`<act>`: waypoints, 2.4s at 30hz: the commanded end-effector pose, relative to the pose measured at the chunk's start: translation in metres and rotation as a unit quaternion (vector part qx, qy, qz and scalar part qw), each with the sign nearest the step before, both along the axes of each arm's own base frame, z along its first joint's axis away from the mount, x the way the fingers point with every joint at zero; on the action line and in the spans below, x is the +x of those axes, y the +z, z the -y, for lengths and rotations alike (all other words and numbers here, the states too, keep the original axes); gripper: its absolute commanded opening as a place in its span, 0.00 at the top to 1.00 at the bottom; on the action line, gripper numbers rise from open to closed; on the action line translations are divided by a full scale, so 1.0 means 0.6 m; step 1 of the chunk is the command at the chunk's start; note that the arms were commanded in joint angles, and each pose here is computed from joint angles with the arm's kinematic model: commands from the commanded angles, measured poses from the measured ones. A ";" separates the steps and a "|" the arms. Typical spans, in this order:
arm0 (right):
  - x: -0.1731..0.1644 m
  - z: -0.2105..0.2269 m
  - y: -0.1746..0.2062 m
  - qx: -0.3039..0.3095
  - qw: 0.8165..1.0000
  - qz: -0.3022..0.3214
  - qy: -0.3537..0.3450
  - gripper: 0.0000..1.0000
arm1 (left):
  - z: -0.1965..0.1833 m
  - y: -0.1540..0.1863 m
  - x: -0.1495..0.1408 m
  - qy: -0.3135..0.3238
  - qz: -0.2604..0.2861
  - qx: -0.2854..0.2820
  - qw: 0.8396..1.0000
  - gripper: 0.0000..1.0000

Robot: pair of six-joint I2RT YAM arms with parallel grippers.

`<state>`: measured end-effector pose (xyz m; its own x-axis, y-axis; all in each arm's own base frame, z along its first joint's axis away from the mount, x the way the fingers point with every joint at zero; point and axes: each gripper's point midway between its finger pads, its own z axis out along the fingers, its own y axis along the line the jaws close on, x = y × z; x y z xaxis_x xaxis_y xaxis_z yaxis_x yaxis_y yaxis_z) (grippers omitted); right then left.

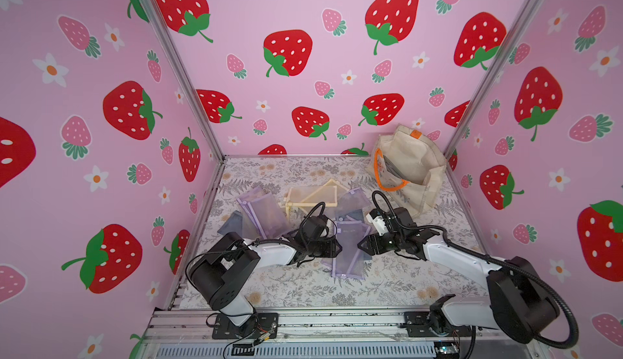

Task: Put the pencil pouch into the canvas bag
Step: Pick up the pencil pouch, then place the pencil pouch in the canvas bag.

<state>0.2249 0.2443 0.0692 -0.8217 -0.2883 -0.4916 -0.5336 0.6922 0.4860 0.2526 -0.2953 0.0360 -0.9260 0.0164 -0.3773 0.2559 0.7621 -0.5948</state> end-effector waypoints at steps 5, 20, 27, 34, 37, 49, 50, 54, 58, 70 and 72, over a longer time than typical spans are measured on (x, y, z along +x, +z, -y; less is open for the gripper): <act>0.010 -0.023 -0.029 0.025 1.000 -0.012 -0.001 0.37 | 0.026 -0.008 -0.002 -0.005 -0.011 -0.025 1.000 0.50; -0.001 -0.054 -0.025 0.056 0.998 -0.012 0.019 0.61 | 0.055 -0.009 -0.014 -0.024 -0.012 -0.030 0.999 0.82; -0.008 -0.042 -0.011 0.040 0.999 0.000 0.019 0.82 | 0.048 -0.008 -0.016 -0.022 -0.010 -0.020 1.000 0.80; -0.013 -0.017 0.028 0.017 0.999 0.038 0.020 1.00 | 0.035 -0.005 -0.028 -0.024 -0.005 -0.018 1.000 0.47; -0.015 -0.013 0.059 0.020 0.998 0.062 0.026 1.00 | 0.029 0.006 -0.033 -0.028 0.005 -0.016 0.999 0.38; 0.000 0.009 0.262 0.009 0.980 0.193 0.045 1.00 | 0.002 0.047 -0.037 -0.026 0.051 -0.008 0.998 0.34; 0.004 0.012 0.281 0.002 0.977 0.208 0.044 1.00 | 0.003 0.050 -0.037 -0.026 0.052 -0.010 0.998 0.34; 0.033 0.029 0.350 -0.042 0.962 0.267 0.037 1.00 | 0.003 0.057 -0.036 -0.030 0.060 -0.011 0.998 0.34; 0.067 0.041 0.420 -0.071 0.946 0.316 0.026 1.00 | 0.002 0.061 -0.035 -0.035 0.065 -0.004 0.997 0.34; 0.220 0.096 0.558 -0.207 0.882 0.424 0.003 1.00 | -0.003 0.096 -0.035 -0.057 0.095 0.009 0.994 0.31; 0.253 0.107 0.564 -0.226 0.875 0.427 0.002 1.00 | -0.002 0.105 -0.033 -0.062 0.101 0.012 0.993 0.29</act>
